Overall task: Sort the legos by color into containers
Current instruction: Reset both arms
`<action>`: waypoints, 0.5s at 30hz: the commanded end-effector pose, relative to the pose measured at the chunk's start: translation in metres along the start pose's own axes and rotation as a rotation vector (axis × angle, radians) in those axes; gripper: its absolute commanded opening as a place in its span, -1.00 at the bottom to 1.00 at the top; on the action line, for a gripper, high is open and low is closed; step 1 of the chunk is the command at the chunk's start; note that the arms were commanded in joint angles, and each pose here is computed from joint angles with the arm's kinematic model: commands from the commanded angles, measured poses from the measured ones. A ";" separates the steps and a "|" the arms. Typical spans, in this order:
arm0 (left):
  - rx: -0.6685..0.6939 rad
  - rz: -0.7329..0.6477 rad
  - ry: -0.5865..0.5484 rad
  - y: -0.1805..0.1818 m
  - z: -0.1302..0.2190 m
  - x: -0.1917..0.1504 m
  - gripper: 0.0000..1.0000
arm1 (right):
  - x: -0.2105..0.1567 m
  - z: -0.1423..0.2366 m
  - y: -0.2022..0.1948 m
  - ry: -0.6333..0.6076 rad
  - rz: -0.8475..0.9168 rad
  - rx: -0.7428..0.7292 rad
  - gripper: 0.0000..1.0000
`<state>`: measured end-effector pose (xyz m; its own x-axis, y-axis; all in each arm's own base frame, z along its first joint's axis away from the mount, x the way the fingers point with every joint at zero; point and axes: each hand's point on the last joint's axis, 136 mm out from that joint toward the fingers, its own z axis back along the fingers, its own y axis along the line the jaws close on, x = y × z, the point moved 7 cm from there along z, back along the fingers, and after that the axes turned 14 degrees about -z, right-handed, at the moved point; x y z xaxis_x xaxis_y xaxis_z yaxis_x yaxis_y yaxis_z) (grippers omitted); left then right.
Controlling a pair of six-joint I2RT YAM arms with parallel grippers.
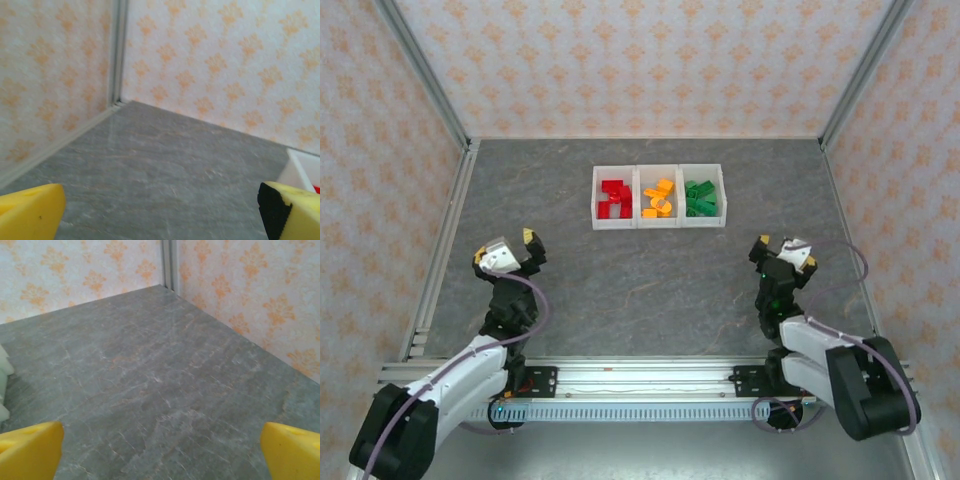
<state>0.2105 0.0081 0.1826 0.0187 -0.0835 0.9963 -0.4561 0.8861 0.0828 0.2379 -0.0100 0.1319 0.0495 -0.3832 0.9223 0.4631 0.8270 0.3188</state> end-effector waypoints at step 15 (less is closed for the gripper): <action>-0.209 -0.049 -0.091 -0.008 -0.040 -0.019 0.99 | 0.010 -0.037 0.023 -0.103 -0.053 0.265 1.00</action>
<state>0.2420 0.0280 0.1461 0.0867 -0.1494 0.9850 -0.3438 0.9235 0.1703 0.2806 -0.0029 0.1247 0.0609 -0.3348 0.9403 0.2701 0.9125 0.3073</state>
